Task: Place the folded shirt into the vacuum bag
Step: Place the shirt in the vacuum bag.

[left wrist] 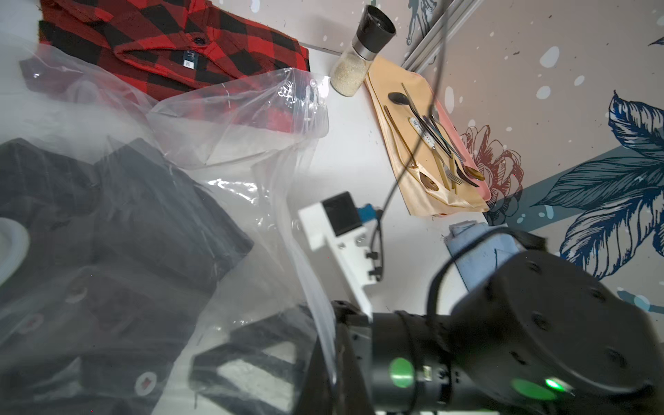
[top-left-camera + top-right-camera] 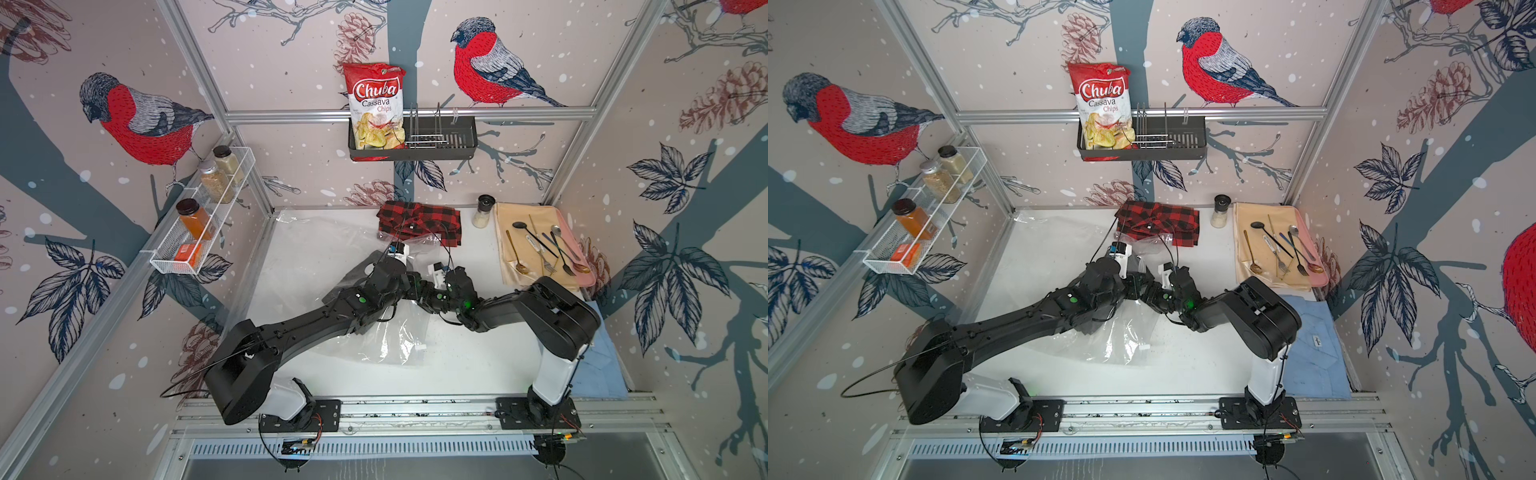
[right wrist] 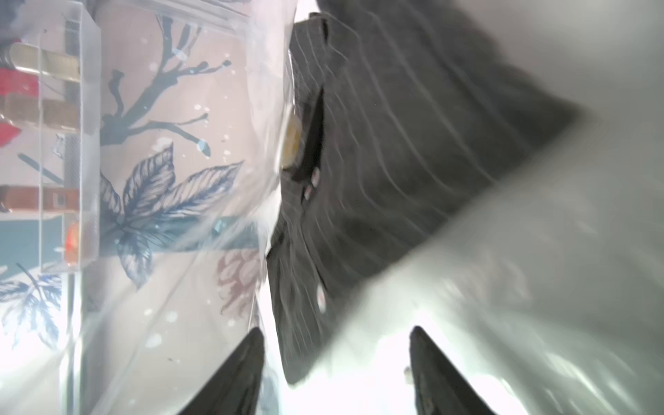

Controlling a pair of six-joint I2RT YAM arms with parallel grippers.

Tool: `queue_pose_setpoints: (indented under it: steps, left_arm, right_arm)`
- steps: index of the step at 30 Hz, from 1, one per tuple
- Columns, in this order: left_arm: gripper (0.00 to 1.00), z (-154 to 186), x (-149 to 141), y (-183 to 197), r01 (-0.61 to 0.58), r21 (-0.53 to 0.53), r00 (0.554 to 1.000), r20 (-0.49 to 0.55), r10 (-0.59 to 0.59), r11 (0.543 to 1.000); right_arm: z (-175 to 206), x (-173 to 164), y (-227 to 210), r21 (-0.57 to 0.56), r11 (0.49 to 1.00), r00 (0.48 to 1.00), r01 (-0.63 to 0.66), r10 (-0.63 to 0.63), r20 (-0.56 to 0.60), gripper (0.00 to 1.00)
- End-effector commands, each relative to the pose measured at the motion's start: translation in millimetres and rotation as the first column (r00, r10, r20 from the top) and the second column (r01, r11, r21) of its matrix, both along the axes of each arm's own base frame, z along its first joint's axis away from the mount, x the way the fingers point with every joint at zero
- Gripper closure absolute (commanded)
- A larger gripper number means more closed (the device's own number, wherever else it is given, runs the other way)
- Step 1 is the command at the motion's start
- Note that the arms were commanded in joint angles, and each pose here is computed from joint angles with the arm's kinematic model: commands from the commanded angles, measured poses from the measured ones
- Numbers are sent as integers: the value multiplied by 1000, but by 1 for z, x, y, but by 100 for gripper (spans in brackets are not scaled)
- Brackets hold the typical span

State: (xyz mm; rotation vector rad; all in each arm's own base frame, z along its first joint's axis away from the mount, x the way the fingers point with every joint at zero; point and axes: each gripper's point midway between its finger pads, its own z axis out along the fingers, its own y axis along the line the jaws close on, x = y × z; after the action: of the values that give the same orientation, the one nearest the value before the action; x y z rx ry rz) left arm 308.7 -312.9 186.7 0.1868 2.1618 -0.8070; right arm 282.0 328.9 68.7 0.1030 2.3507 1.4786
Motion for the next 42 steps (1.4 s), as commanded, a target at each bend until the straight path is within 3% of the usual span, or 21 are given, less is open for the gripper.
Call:
queue_pose_setpoints:
  steps: [1, 5, 10, 16, 26, 28, 32, 35, 42]
  left_arm:
    - [100, 9, 7, 3, -8, -4, 999, 41, 8, 1000]
    - [100, 11, 5, 2, 10, -14, 999, 38, -10, 1000]
    - [100, 19, -3, -5, 70, -42, 997, 41, -68, 997]
    - [100, 31, -8, -4, 89, -56, 994, 66, -85, 994]
    - [100, 40, -10, -2, 98, -49, 992, 81, -94, 994]
    - [100, 43, -12, -4, 112, -64, 991, 82, -107, 992]
    - [100, 47, -17, -7, 131, -82, 988, 88, -124, 988]
    - [100, 52, -22, -10, 144, -88, 986, 98, -136, 986]
    - [100, 60, -32, -19, 175, -83, 979, 119, -165, 981]
  right_arm:
    - [-2, -9, -23, -47, 999, 1000, 4, -3, 22, 27]
    - [4, -1, -45, -43, 998, 998, 53, -52, 34, 28]
    - [21, 30, -34, -34, 997, 995, 68, -65, 73, 32]
    - [-4, 68, -26, -115, 982, 988, 152, -150, 25, 37]
    - [-29, 70, -10, -163, 967, 981, 194, -195, 9, 30]
    - [-28, 74, -4, -138, 970, 980, 201, -200, 23, 38]
    - [-13, 89, 14, -24, 981, 978, 194, -192, 78, 72]
    - [1, 96, 28, 32, 982, 976, 185, -187, 115, 87]
    - [18, 106, 56, 112, 978, 971, 173, -189, 144, 92]
